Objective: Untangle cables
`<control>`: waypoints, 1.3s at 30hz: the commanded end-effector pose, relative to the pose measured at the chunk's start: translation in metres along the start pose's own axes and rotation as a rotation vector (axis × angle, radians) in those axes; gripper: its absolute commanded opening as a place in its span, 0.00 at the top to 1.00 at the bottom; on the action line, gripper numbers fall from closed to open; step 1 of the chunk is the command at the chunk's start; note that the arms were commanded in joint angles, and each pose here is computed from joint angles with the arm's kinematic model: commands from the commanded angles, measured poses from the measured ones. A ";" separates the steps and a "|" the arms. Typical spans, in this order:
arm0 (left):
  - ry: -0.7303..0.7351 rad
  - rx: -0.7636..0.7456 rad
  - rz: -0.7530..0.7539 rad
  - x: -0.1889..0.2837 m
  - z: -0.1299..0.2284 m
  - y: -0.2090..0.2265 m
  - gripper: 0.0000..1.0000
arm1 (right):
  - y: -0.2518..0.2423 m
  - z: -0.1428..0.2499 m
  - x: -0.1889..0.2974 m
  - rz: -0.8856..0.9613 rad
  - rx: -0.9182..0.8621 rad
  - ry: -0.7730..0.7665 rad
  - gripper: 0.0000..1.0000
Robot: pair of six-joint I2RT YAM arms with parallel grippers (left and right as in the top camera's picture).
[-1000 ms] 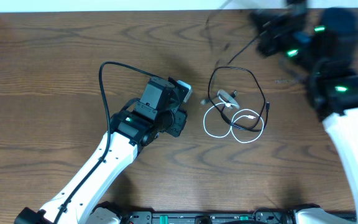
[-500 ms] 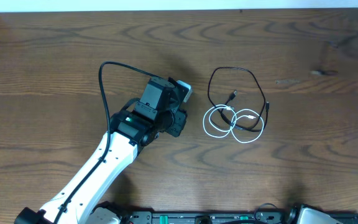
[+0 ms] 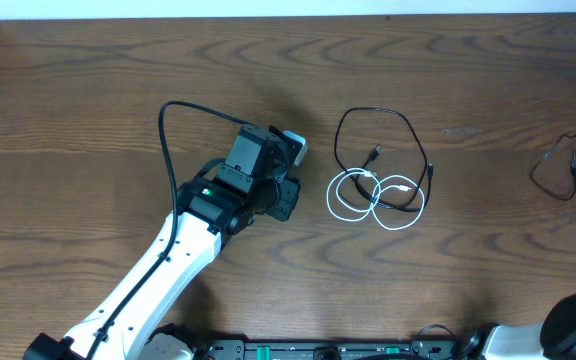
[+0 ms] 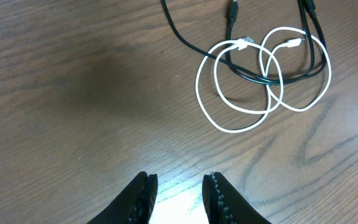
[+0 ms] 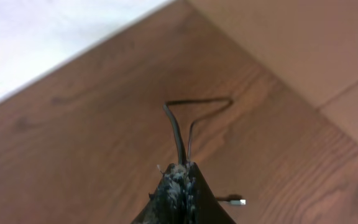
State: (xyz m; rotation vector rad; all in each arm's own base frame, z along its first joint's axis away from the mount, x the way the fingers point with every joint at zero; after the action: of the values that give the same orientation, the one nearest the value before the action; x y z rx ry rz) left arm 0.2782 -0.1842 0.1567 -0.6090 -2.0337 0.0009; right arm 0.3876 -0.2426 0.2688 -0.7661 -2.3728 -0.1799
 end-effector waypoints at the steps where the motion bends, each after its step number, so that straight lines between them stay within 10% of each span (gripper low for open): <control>1: -0.012 0.006 -0.014 0.002 -0.004 0.002 0.70 | 0.003 0.016 -0.017 -0.020 0.012 0.069 0.99; 10: -0.001 0.019 -0.016 0.002 -0.001 0.003 0.70 | 0.000 0.077 -0.059 0.029 0.033 0.303 0.98; 15: -0.001 0.019 -0.016 0.002 -0.001 0.003 0.70 | 0.003 0.093 -0.067 0.015 0.037 0.359 0.18; 17: -0.001 0.019 -0.016 0.002 -0.001 0.003 0.70 | 0.006 0.094 -0.068 -0.009 0.033 0.366 0.01; 30: -0.001 0.019 -0.016 0.002 -0.001 0.003 0.70 | 0.020 0.101 -0.064 -0.099 0.019 0.400 0.01; 39: 0.000 0.019 -0.016 0.002 -0.001 0.003 0.70 | -0.055 0.142 -0.028 0.485 -0.177 0.557 0.01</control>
State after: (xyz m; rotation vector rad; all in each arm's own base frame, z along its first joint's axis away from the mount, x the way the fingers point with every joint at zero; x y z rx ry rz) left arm 0.2763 -0.1832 0.1553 -0.6004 -2.0224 0.0055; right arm 0.3251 -0.2360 0.1343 -0.8672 -1.7268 -0.3609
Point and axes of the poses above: each gripper's point midway between its finger pads, its own x axis back along the fingers, its own y axis along the line the jaws close on, z = x × y, the point moved 2 cm from there along x, back along the fingers, and after that the axes turned 7 degrees about x, right-handed, at the moved point
